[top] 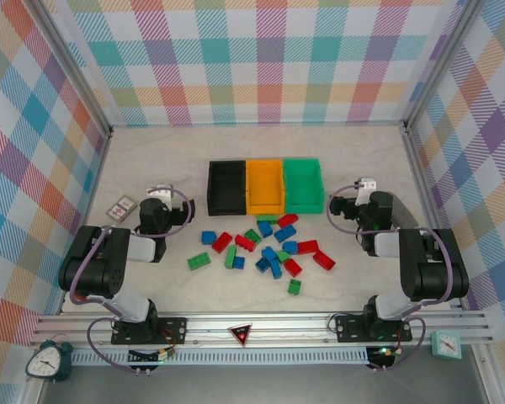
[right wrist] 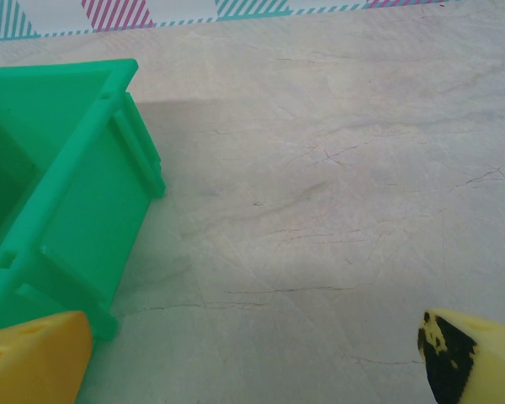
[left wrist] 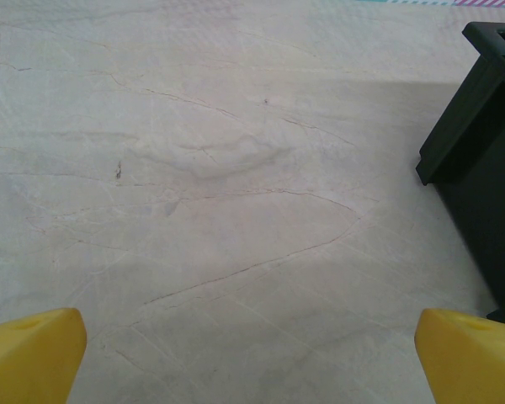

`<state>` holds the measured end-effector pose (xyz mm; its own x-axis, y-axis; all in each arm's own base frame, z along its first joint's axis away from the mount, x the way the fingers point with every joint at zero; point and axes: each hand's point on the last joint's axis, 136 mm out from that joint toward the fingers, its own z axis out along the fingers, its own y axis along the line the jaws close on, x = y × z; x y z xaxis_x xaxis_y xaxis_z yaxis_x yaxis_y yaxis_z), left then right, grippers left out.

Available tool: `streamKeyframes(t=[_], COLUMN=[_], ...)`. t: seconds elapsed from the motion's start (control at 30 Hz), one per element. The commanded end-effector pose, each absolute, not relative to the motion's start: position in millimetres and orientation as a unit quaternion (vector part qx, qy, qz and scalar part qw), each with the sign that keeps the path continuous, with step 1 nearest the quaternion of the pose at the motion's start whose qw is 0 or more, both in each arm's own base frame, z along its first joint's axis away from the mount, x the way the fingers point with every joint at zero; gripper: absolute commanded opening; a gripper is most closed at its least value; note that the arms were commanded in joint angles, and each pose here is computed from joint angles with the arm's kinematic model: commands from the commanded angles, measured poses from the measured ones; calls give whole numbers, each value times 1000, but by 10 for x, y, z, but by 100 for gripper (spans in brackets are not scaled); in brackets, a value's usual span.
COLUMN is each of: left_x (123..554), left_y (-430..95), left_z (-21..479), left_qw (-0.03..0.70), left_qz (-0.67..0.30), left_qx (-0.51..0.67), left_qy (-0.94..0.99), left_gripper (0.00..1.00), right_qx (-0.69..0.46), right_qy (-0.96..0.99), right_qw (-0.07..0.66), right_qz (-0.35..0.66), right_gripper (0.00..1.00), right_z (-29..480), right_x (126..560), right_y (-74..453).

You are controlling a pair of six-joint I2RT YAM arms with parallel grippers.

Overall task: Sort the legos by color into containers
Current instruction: Move the lego to the center of the table.

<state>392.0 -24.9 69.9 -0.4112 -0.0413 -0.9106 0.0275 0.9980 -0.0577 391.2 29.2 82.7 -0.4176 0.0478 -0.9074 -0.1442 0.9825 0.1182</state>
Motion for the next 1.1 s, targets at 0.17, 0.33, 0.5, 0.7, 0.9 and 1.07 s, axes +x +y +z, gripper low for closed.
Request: streamKeyframes(t=[0.17, 0.33, 0.5, 0.7, 0.9, 1.07], left_x=[3971, 3879, 3758, 3694, 3696, 3646], left_y=[-202, -196, -167, -256, -572, -676], left_z=[944, 1124, 1382, 1592, 1306, 1255], left_qw=[560, 578, 572, 487, 423, 425], left_qz=[-24, -25, -40, -94, -207, -250], left_qx=[-12, -12, -48, -104, -143, -151], left_qy=[828, 816, 818, 862, 871, 857], left_gripper=[100, 100, 100, 100, 100, 100], right_qx=[-39, -17, 32, 55, -4, -50], right_qy=[825, 835, 848, 869, 921, 955], right_qw=[559, 540, 504, 391, 208, 114], right_qz=[80, 100, 165, 298, 329, 270], right_gripper=[99, 99, 99, 99, 95, 78], right_z=[1052, 1234, 1535, 1592, 1274, 974], right_x=[3920, 3757, 3485, 3168, 2574, 2156], right_y=[311, 330, 433, 824, 1484, 1743])
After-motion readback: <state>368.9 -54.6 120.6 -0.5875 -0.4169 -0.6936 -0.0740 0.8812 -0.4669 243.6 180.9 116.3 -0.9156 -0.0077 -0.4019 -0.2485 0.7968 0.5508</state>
